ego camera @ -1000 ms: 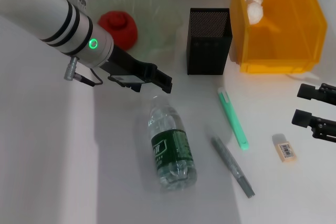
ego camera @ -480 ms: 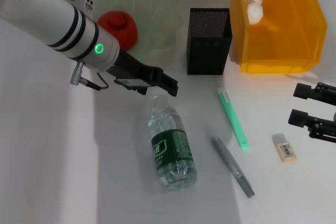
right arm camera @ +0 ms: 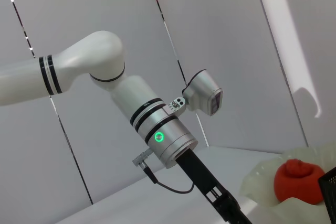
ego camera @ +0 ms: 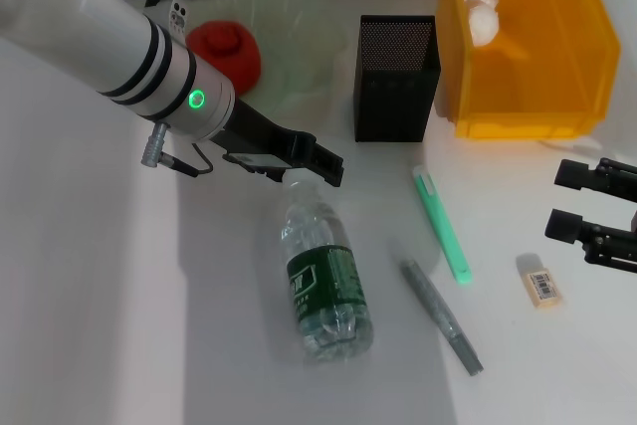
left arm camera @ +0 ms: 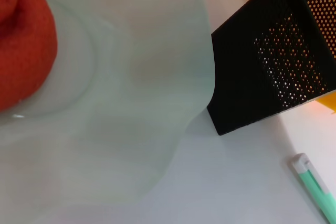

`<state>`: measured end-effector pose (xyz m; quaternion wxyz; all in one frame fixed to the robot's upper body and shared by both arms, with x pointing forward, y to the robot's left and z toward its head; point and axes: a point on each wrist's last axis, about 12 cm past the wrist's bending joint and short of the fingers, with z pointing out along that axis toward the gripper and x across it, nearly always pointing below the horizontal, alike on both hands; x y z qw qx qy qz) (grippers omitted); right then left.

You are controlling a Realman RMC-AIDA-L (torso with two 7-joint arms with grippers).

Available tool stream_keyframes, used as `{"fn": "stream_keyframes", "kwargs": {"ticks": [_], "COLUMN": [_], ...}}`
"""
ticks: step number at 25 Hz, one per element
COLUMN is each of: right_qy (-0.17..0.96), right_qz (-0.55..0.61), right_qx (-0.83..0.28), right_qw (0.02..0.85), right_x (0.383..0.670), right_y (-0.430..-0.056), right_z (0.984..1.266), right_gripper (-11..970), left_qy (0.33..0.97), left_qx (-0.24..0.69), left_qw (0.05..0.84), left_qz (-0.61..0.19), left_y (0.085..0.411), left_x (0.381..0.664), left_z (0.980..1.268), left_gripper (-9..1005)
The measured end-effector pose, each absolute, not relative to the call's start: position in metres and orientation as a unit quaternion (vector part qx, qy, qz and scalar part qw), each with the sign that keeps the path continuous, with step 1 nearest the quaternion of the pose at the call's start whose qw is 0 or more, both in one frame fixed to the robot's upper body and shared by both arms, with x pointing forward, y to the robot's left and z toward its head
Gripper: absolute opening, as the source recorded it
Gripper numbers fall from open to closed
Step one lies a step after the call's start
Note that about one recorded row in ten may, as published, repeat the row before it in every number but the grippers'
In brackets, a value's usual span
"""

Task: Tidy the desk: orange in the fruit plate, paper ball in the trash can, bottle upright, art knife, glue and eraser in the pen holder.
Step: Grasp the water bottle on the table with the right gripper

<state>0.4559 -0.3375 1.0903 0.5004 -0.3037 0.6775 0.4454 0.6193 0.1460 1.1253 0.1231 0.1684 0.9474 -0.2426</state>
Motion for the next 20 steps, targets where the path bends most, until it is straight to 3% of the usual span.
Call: {"fn": "stream_keyframes", "kwargs": {"ticks": [20], "right_qy": [0.679], "right_qz": [0.443], "right_qx": [-0.304], "right_qw": [0.5], "right_x": [0.4577], "right_y": [-0.3363], "right_z": [1.0896], "right_gripper": [724], "left_qy": [0.948], "left_qx": [0.181], "left_qw": [0.117], "left_qz": [-0.235], "left_y": [0.1426], "left_x": [0.6152], "left_z": [1.1194], "left_gripper": [782]}}
